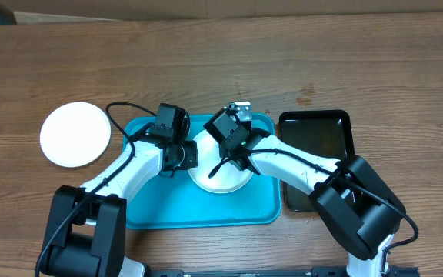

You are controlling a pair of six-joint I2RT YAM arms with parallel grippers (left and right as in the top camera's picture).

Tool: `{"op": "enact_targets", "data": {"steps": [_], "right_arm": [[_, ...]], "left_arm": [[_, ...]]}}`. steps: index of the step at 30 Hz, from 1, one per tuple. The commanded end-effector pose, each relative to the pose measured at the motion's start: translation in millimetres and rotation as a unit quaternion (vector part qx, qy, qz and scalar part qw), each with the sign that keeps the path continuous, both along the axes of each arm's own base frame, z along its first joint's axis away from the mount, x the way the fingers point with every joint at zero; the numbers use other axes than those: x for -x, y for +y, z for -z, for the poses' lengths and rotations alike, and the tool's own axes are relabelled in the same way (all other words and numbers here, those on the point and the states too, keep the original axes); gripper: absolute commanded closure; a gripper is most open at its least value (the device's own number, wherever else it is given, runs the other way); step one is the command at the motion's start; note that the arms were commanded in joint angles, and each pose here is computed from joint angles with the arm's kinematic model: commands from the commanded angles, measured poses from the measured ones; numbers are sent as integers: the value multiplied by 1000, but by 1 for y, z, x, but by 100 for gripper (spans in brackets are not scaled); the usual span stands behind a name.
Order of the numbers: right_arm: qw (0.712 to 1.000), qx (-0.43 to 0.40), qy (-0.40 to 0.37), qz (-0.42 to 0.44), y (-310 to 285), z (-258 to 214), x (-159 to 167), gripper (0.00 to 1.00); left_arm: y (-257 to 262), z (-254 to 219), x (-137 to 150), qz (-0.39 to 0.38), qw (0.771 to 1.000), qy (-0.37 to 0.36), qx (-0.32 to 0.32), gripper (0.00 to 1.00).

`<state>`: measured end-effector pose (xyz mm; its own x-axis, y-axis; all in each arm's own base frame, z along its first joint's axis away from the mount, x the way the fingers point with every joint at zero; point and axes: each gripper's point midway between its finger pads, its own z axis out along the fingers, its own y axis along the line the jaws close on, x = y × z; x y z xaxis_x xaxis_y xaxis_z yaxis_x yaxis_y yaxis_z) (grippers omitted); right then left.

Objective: Clean dirty plates on tray and stack at the side
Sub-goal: 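Carry the wet sponge with right gripper onto the white plate, then scrub the white plate with the sponge while left gripper holds rim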

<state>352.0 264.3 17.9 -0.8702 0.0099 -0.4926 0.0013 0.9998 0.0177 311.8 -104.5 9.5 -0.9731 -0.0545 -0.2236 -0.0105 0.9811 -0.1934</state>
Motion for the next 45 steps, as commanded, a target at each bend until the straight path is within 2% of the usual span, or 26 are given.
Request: {"op": "enact_targets", "data": {"steps": [1, 6, 14, 19, 28, 38, 45], "right_arm": [[999, -35, 21, 23, 10, -1, 8, 96], [998, -53, 34, 8, 18, -5, 12, 96], [995, -96, -14, -14, 22, -74, -2, 96], [989, -142, 14, -28, 29, -93, 12, 96], [965, -166, 128, 158, 4, -53, 53, 96], [948, -196, 133, 213, 5, -28, 63, 96], [908, -222, 153, 320, 5, -15, 81, 96]], "left_arm": [[-1, 6, 6, 13, 1000, 9, -2, 96], [-1, 6, 6, 14, 1000, 9, -2, 96], [-1, 6, 6, 13, 1000, 9, -2, 96], [-1, 6, 6, 13, 1000, 9, -2, 96], [-1, 6, 7, 13, 1000, 11, -2, 96], [-1, 6, 7, 13, 1000, 11, -2, 96], [-1, 6, 8, 14, 1000, 13, -3, 96]]}}
